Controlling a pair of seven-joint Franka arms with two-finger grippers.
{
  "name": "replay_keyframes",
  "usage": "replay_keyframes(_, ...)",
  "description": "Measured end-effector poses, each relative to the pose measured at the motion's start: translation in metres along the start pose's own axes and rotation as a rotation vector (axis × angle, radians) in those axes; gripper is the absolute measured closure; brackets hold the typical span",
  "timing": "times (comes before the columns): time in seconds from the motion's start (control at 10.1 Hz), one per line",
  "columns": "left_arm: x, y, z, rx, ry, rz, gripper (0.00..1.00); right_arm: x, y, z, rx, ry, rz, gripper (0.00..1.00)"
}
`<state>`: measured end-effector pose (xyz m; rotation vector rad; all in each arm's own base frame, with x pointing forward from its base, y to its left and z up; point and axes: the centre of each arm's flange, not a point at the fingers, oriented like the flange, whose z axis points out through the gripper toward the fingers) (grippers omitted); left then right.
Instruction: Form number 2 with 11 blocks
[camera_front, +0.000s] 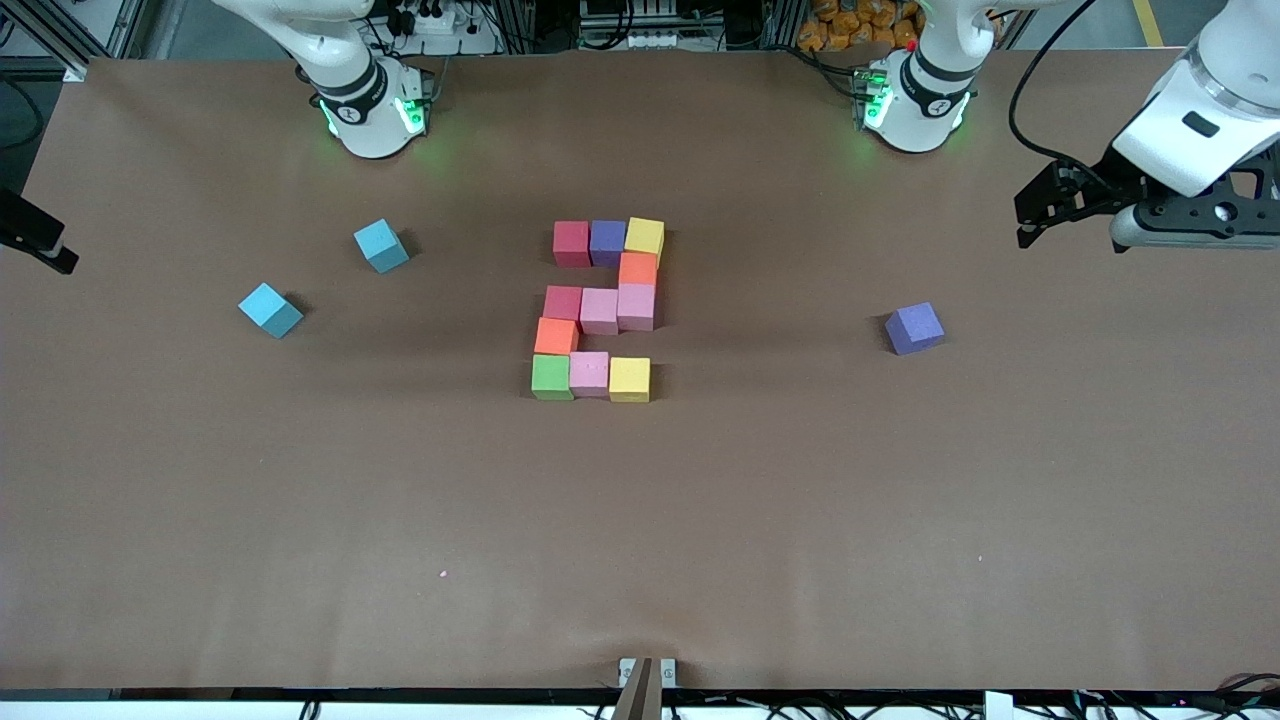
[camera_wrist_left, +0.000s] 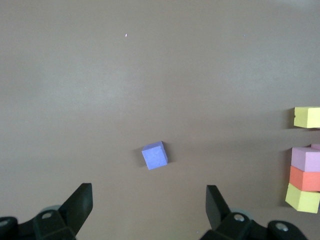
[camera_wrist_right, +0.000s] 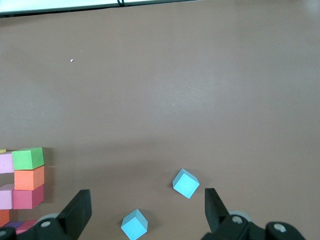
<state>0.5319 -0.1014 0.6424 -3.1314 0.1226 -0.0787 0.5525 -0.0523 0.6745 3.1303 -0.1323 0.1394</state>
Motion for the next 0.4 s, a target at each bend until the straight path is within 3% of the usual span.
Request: replay_keyframes(0.4, 0.0008, 0.0042, 0.0011, -0.001, -0.002, 0.013, 0.0, 0.0, 0.0, 0.0, 0.0, 0.0, 0.0, 0.0)
